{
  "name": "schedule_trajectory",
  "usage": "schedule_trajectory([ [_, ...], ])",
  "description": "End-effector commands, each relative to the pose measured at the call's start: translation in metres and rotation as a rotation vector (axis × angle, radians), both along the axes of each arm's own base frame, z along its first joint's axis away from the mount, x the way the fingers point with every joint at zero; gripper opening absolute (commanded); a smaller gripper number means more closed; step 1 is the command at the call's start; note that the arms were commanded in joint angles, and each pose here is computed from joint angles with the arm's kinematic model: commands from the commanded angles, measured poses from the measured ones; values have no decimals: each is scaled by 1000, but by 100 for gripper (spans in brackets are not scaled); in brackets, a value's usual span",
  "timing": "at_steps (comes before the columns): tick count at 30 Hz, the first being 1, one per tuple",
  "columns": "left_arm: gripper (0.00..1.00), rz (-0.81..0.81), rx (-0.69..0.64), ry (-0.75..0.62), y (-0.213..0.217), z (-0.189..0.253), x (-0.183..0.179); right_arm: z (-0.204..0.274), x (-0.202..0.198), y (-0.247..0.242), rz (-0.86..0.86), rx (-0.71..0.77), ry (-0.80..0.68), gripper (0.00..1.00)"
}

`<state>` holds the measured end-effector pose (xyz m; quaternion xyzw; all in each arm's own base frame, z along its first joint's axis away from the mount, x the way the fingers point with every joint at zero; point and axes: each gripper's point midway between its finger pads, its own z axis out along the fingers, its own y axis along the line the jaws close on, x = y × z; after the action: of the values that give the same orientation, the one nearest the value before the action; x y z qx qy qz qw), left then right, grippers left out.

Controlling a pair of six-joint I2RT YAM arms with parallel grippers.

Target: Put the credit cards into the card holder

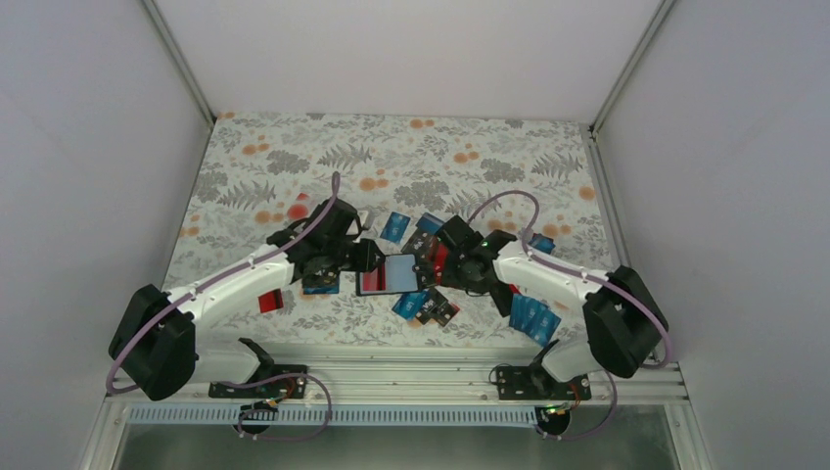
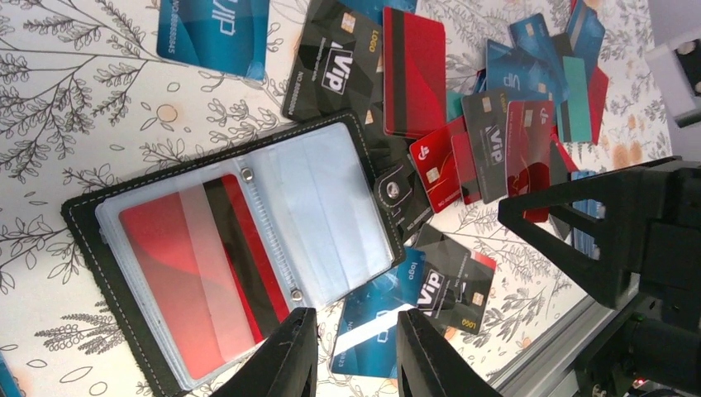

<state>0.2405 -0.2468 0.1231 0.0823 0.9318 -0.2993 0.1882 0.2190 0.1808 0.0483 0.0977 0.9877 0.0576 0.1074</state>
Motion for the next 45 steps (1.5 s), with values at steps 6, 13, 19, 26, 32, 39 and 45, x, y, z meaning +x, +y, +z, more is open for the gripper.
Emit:
schedule_trajectory([
  [6,25,25,-111,-45,-13,45,11,61,19,38,166,202,-167,49],
  [13,28,-18,-261,-58,-31,74,6,94,16,71,321,383,-240,48],
  [19,29,-54,-336,-64,-41,86,2,114,9,93,404,504,-264,47],
  [26,31,-73,-348,-79,-47,89,0,124,3,103,450,542,-270,46],
  [32,31,-83,-331,-66,-55,81,-2,130,2,108,464,558,-276,46],
  [39,31,-63,-298,-65,-58,77,1,134,1,109,465,570,-282,46],
  [45,26,-41,-286,-57,-60,70,6,138,1,111,471,585,-289,47],
])
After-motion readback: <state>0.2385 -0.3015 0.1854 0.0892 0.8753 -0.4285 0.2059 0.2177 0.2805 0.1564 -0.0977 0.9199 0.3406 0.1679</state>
